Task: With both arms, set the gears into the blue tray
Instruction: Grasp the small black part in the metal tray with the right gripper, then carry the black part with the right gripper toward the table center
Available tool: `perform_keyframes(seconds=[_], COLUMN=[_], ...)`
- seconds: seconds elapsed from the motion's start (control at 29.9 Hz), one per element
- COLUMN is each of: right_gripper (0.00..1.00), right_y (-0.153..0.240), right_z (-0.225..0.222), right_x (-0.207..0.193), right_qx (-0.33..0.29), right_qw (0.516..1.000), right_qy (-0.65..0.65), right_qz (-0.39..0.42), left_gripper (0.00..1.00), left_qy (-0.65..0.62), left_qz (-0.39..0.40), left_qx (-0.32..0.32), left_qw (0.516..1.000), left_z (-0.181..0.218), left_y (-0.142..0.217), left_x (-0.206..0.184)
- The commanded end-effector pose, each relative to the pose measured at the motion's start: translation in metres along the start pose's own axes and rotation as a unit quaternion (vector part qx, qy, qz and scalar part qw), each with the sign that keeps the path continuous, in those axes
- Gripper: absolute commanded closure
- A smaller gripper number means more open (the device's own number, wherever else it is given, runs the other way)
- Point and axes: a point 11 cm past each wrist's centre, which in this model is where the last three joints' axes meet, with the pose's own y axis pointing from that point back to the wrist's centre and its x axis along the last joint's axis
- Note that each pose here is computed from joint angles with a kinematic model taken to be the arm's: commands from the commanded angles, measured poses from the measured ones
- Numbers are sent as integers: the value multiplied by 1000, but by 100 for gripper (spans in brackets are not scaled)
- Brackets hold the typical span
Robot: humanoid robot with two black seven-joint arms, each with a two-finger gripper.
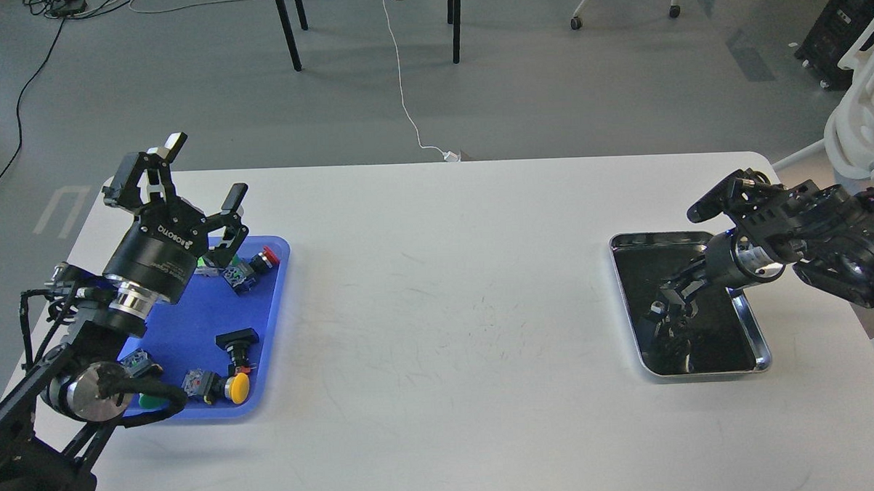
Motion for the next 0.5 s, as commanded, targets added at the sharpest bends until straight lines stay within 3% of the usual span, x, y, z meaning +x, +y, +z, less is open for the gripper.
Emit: perform_keyframes(seconds=[0.0,0.17,0.47], right_gripper=[84,85,84], right_y=[0,6,56], right_z=[0,0,-13], right_x=[1,11,70], right_qx=[1,3,24], right_qw=[1000,1000,998], right_qy=[0,0,27], right_qz=[1,11,60], left_gripper=[2,2,2], left_qy=[0,0,0], left_qz=[0,0,0], left_qx=[0,0,0], left_qw=[1000,1000,1000], left_z=[0,0,0], left_y=[0,0,0], left_x=[0,0,0])
